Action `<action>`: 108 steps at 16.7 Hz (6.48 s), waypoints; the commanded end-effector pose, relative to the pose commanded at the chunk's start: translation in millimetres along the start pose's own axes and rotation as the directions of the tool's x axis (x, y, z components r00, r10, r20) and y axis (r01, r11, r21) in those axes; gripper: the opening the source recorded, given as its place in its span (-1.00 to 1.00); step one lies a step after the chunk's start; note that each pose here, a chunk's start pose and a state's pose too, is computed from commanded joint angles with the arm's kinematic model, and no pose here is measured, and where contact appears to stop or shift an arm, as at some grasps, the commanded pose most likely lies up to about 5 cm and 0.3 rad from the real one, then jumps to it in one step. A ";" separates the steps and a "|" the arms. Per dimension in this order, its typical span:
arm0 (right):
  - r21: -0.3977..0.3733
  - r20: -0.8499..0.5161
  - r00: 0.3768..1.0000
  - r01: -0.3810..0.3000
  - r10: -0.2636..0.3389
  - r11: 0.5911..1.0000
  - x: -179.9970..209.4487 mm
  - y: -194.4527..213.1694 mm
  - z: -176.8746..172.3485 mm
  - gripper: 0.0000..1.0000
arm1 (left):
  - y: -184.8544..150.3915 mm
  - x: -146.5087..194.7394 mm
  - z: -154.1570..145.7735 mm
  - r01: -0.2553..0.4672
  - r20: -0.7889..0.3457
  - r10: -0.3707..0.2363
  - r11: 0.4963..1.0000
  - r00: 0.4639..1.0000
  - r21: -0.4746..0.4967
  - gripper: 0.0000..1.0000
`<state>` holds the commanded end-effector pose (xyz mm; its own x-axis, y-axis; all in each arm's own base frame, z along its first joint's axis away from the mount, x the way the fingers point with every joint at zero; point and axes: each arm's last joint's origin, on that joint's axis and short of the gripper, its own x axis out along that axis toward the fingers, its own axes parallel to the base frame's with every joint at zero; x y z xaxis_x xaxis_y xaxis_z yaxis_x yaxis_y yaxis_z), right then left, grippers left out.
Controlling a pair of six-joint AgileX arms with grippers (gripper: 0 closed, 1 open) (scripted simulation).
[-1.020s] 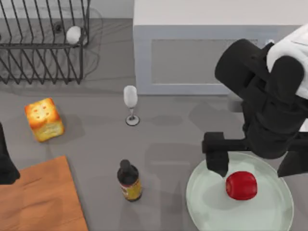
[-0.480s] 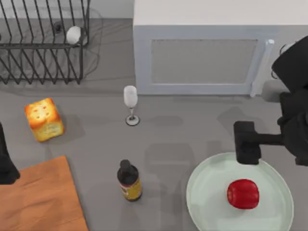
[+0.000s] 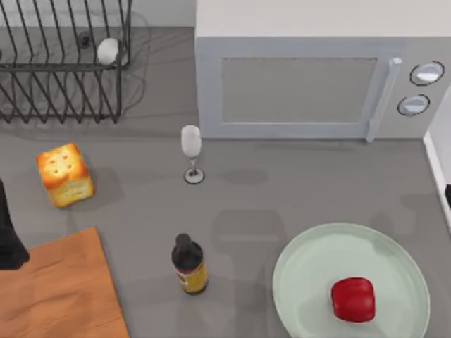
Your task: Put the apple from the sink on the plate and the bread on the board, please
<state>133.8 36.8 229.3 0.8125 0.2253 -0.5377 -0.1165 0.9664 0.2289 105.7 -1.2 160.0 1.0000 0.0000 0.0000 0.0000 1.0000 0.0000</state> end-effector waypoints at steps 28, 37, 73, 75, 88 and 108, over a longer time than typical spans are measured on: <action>-0.123 0.571 0.812 0.225 -0.117 0.966 5.9 -49.3 -67.6 1.00 | -7.0 59.9 85.3 0.247 -0.551 -0.042 0.920 0.834 0.304 1.00; -0.123 0.571 0.812 0.225 -0.117 0.966 5.9 -49.3 -67.6 1.00 | -29.5 214.1 80.4 0.744 -0.950 -0.032 0.631 0.309 0.221 1.00; -0.123 0.571 0.812 0.225 -0.117 0.966 5.9 -49.3 -67.6 1.00 | -45.7 284.3 -45.5 0.900 -1.000 0.000 0.436 0.000 0.000 -0.51; -0.123 0.571 0.812 0.225 -0.117 0.966 5.9 -49.3 -67.6 1.00 | -45.7 284.3 -45.5 0.900 -1.000 0.000 0.436 0.000 0.000 -0.81; -0.123 0.571 0.812 0.225 -0.117 0.966 5.9 -49.3 -67.6 1.00 | -46.6 292.3 -7.7 0.898 -0.995 -0.012 0.431 0.102 0.087 -1.00; -0.123 0.571 0.812 0.225 -0.117 0.966 5.9 -49.3 -67.6 1.00 | -51.3 276.1 69.5 0.759 -1.000 -0.005 0.652 0.014 0.008 -1.00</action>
<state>105.7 -1.2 160.0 1.0000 0.0000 0.0000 0.0000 1.0000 0.0000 381.8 -52.5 229.5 0.0144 -0.0048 -0.9999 0.7585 0.6516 0.0078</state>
